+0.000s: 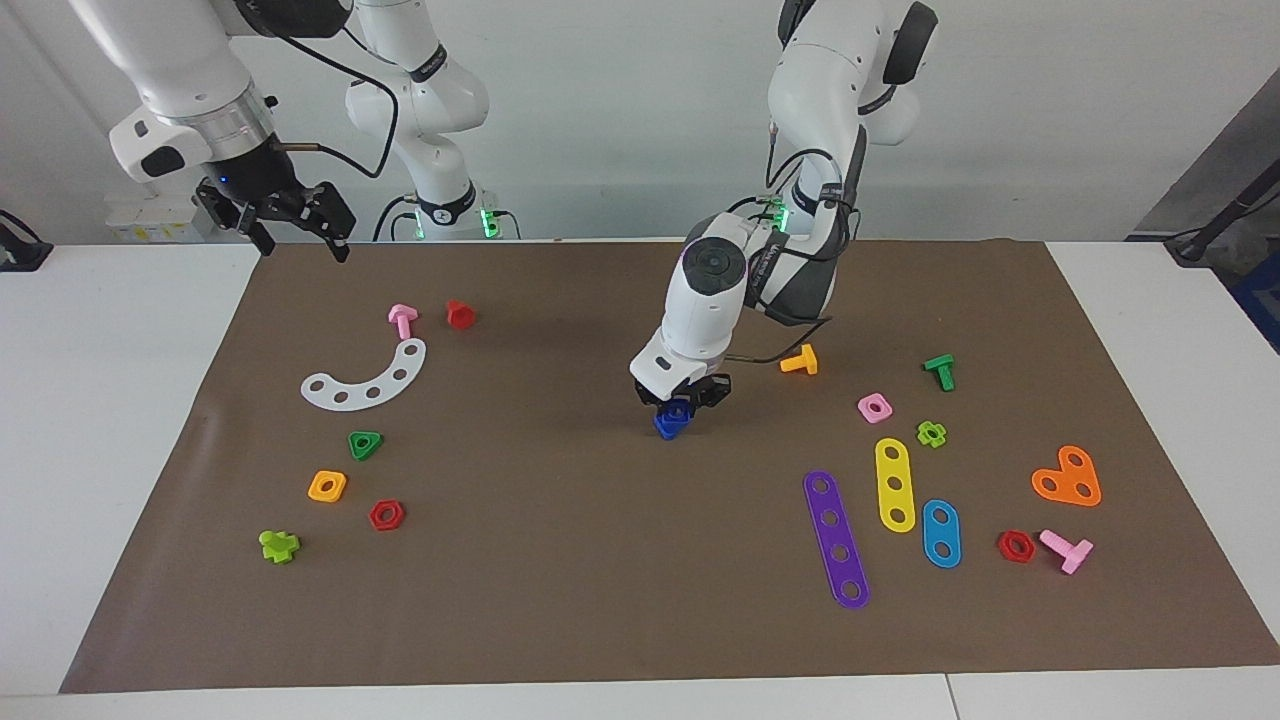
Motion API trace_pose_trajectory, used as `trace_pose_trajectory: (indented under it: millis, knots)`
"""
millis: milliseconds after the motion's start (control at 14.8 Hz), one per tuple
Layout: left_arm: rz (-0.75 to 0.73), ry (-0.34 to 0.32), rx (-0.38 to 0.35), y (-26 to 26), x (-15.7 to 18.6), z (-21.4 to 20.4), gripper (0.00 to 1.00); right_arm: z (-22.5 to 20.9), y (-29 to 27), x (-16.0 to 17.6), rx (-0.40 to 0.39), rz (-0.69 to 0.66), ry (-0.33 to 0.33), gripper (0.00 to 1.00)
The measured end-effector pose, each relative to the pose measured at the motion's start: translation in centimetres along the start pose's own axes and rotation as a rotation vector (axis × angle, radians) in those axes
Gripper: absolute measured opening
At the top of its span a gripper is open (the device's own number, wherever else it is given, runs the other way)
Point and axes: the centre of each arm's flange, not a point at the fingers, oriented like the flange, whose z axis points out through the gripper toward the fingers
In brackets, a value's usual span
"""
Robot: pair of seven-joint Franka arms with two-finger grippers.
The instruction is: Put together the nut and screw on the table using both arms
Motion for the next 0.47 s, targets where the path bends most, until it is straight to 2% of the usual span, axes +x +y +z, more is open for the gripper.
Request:
trace_pose_trajectory:
  millis: [473]
  knots:
    - [-0.010, -0.025, -0.010, 0.10, -0.13, -0.25, 0.46, 0.00, 0.00, 0.00, 0.000, 0.000, 0.000, 1.00]
